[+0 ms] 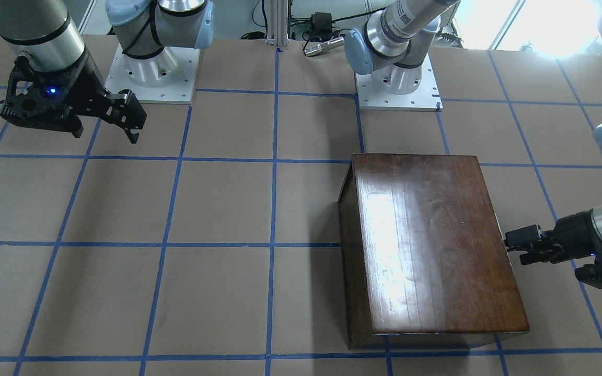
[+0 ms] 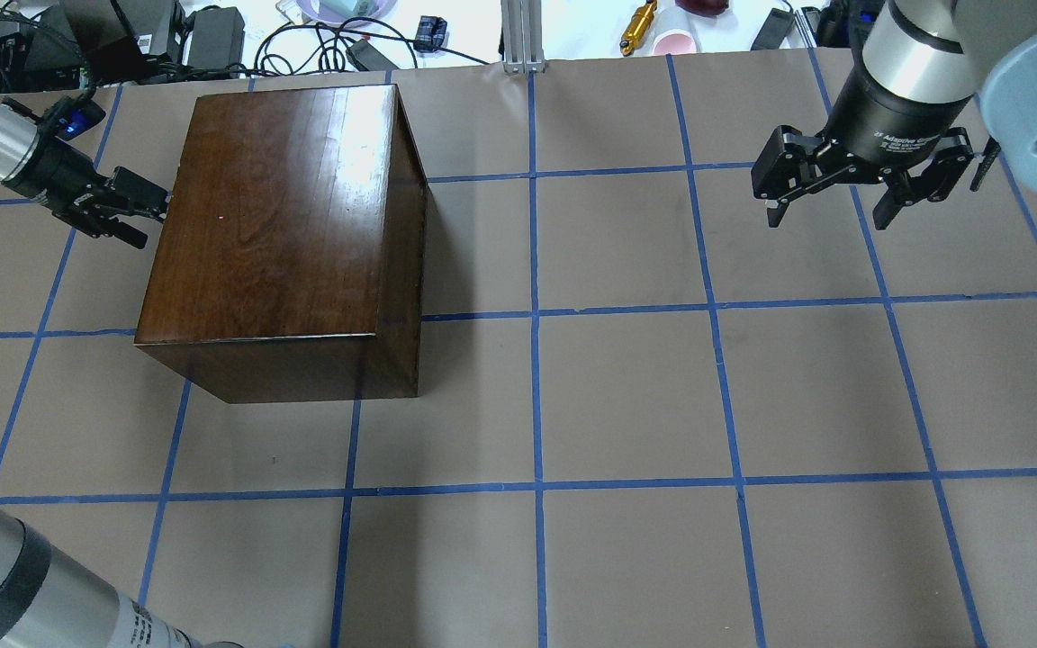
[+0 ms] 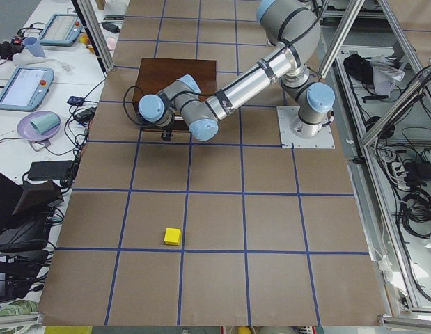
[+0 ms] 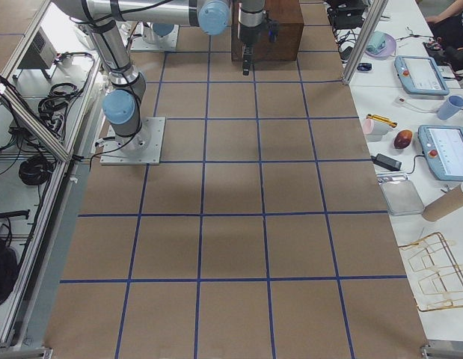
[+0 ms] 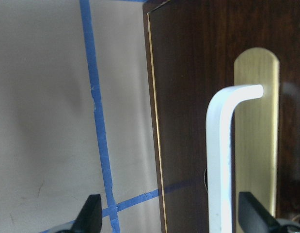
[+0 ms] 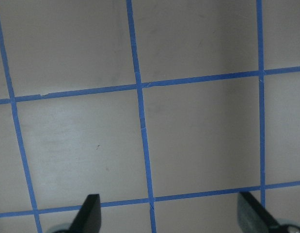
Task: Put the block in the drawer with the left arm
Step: 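Hook the left gripper onto the white drawer handle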
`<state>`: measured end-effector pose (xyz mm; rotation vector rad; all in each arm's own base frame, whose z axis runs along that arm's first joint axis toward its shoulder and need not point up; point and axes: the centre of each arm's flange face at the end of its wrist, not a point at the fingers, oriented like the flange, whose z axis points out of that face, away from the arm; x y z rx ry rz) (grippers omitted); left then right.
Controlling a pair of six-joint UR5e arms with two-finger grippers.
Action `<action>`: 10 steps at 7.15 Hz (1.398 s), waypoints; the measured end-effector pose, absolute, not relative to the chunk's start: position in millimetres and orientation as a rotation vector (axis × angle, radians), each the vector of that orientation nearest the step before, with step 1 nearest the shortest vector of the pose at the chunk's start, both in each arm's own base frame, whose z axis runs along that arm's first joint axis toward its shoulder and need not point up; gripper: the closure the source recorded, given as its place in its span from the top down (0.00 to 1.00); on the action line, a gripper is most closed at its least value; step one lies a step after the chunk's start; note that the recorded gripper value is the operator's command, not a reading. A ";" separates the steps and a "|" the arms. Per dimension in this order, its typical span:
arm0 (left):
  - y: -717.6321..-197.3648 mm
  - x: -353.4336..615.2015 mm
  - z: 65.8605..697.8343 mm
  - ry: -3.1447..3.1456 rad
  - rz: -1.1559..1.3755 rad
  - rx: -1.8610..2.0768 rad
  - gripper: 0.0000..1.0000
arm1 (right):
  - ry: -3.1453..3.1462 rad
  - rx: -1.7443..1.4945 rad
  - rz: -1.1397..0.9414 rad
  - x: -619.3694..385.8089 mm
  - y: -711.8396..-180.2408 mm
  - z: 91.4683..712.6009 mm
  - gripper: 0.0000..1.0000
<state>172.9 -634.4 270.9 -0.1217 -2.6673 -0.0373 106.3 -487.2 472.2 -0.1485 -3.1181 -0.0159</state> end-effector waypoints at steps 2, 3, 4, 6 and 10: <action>-636.1 174.1 263.1 -2.664 -0.046 -0.121 1.00 | -3.118 -0.149 -0.016 106.2 -487.2 472.2 1.00; -636.6 174.8 261.5 -2.663 -0.048 -0.120 1.00 | -3.118 -0.149 -0.016 106.2 -487.2 472.2 1.00; -636.9 175.2 260.9 -2.664 -0.049 -0.120 0.93 | -3.118 -0.149 -0.016 106.3 -487.2 472.2 1.00; -637.3 176.5 262.1 -2.673 -0.052 -0.126 0.86 | -3.118 -0.149 -0.016 106.2 -487.2 472.2 1.00; -635.4 182.9 266.6 -2.697 -0.055 -0.129 0.87 | -3.118 -0.149 -0.016 106.3 -487.2 472.2 1.00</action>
